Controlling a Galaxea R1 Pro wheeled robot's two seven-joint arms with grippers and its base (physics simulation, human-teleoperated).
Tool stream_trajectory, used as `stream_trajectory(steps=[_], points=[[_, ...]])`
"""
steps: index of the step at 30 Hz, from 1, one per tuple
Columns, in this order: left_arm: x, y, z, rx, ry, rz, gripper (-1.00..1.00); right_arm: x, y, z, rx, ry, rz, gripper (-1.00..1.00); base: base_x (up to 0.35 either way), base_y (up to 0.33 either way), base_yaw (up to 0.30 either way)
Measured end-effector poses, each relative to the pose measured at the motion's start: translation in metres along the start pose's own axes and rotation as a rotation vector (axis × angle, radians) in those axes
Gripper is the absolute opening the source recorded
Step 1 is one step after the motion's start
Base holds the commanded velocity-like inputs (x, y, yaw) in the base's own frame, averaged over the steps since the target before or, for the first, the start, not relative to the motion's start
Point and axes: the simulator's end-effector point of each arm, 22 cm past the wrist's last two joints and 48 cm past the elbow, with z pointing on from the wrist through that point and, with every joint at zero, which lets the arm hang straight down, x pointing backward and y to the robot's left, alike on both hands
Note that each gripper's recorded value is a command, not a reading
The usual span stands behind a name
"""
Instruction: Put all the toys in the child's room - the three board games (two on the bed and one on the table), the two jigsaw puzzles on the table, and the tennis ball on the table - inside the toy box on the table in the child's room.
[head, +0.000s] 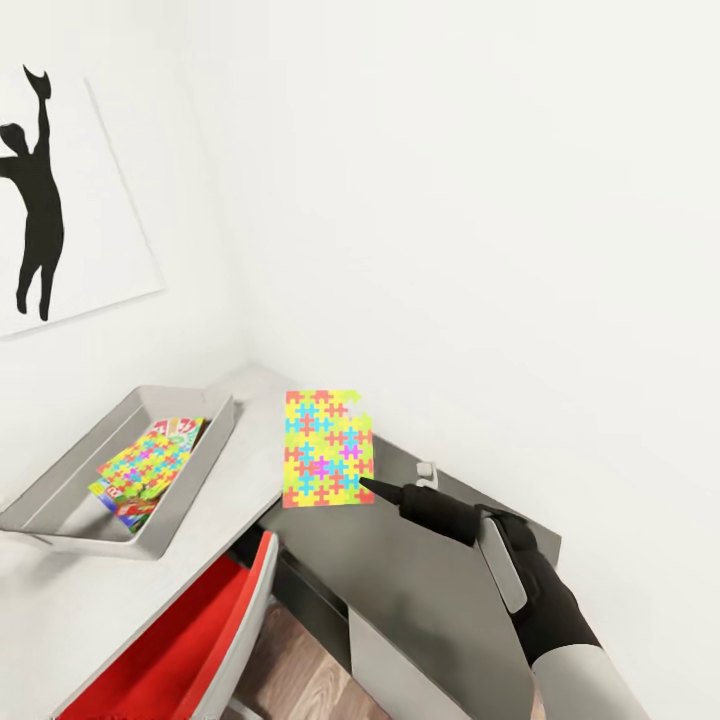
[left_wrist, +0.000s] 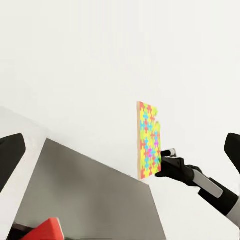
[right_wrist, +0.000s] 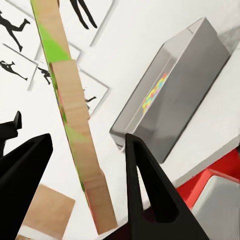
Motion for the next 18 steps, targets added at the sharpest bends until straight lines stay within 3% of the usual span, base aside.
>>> stream_trajectory(steps=[3,10,18], points=[[0.005,0.004,-0.011,-0.026,-0.002,-0.013,1.0,-0.001,0.002,0.0,-0.002,0.0,-0.004,-1.0,0.0,0.0,0.196],[0.02,0.023,-0.032,-0.074,-0.017,-0.089,1.0,-0.003,0.006,0.001,-0.004,-0.001,-0.013,-1.0,0.0,0.0,0.16],[0.023,0.027,-0.036,-0.081,-0.023,-0.104,1.0,-0.003,0.007,0.002,-0.004,0.0,-0.017,-1.0,0.0,0.0,0.148]])
